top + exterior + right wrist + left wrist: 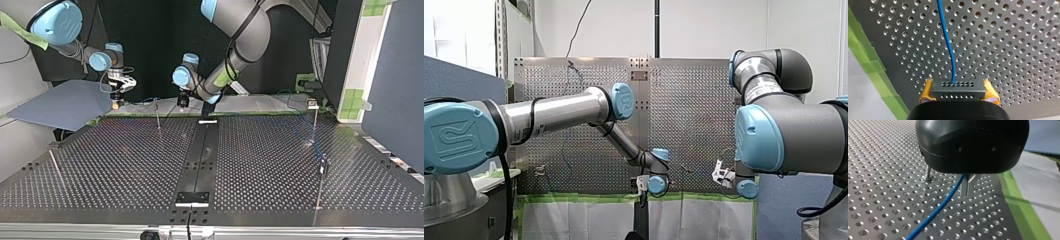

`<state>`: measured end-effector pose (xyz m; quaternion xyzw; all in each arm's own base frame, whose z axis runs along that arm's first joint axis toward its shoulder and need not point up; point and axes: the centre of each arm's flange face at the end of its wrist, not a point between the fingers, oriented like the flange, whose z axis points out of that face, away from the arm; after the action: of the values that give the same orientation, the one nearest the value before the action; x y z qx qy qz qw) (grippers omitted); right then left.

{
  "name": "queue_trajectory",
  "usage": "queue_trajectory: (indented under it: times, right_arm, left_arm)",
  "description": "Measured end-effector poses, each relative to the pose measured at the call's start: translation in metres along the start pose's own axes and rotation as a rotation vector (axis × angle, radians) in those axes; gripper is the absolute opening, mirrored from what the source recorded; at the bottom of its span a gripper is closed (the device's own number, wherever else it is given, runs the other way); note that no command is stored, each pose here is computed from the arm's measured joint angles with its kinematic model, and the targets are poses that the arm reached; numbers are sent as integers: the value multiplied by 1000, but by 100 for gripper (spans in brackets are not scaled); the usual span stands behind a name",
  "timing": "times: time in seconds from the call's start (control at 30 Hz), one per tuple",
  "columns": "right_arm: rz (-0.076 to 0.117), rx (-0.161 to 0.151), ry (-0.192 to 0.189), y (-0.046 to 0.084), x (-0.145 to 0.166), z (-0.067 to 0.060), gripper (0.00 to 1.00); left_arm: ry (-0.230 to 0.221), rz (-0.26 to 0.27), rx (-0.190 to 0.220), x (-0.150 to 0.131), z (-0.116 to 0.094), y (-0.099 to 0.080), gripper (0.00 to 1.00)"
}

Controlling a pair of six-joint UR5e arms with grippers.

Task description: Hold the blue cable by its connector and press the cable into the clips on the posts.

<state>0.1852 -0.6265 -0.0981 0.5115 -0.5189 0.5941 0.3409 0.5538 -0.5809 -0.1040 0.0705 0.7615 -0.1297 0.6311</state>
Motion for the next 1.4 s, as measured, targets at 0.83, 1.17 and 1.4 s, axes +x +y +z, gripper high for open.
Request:
queue_trajectory:
  times: [0.83, 1.17, 1.4]
  right_arm:
    - [115, -34, 54, 21, 21, 21, 0]
    - [185, -43, 80, 34, 27, 25, 0]
    - [215, -47, 87, 38, 29, 27, 0]
  left_arm:
    - [18, -23, -37, -36, 30, 23, 0]
    - [34, -48, -11, -47, 34, 27, 0]
    - [14, -87, 32, -86, 38, 22, 0]
